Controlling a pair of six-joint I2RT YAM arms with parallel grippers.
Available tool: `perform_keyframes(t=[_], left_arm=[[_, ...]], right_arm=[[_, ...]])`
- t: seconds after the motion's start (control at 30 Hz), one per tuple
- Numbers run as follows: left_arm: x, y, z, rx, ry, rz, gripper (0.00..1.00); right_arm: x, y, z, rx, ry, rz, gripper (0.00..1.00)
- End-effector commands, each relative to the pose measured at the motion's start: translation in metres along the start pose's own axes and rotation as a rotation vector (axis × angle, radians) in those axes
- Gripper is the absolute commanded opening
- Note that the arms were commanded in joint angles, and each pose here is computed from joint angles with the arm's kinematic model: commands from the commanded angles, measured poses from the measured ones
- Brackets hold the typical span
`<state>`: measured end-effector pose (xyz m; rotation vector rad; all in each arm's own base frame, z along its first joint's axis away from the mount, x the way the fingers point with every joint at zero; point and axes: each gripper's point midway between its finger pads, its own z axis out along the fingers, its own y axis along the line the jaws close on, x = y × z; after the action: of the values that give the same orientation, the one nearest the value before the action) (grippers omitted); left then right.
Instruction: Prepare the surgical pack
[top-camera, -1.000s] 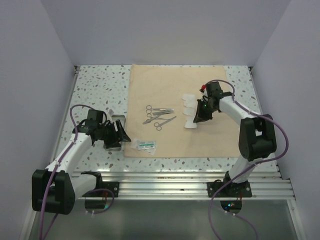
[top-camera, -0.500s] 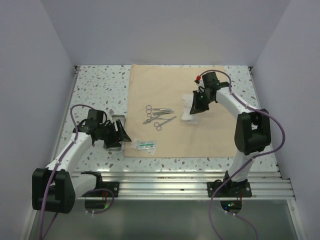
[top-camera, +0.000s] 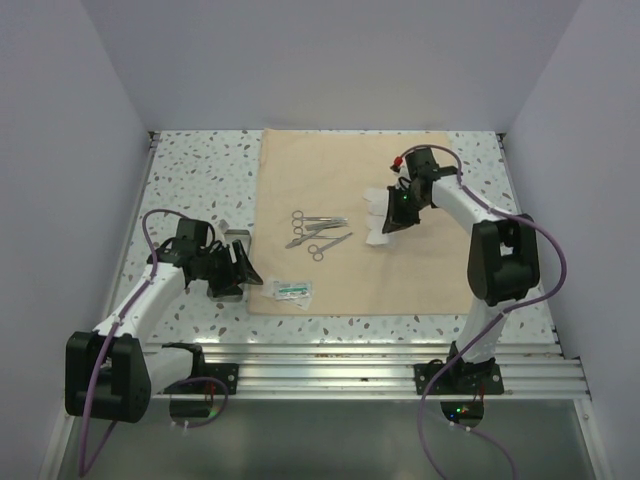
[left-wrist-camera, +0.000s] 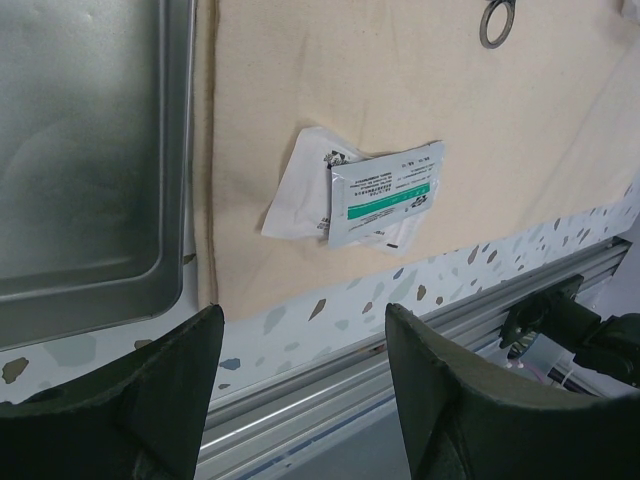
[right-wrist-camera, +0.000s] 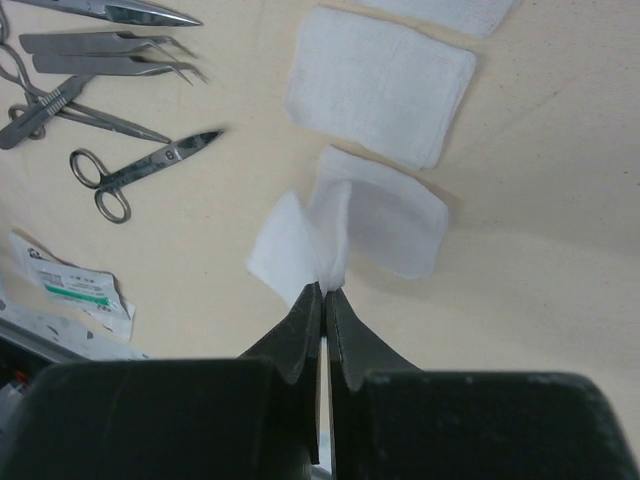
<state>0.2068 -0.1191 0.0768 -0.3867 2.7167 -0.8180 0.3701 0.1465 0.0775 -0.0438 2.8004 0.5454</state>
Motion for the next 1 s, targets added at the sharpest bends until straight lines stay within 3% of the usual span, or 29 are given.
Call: perform_keyframes(t=[0.0,0.57,0.63,0.73,0.97], left_arm=[[-0.007,-0.006,0.0,0.025,-0.023,0.045,0.7],[-0.009,-0.007,0.001,0.031,-0.022,0.048,0.7],[-0.009,-0.007,0.002,0.03,-0.021,0.049,0.7],[-0.008,-0.006,0.002,0.029,-0.019,0.047,0.7],[-0.008,-0.006,0.003,0.029,-0.015,0.046,0.7]], right_arm=[[0.0,-0.013,0.004,0.004,0.003,0.004,0.0],[-0.001,-0.025,0.026,0.023,0.042,0.001,0.0],[-0.002,-0.026,0.028,0.024,0.048,0.004,0.02],[-0.003,-0.027,0.027,0.034,0.045,-0.001,0.15],[-0.01,-0.031,0.017,0.081,0.016,-0.008,0.25]])
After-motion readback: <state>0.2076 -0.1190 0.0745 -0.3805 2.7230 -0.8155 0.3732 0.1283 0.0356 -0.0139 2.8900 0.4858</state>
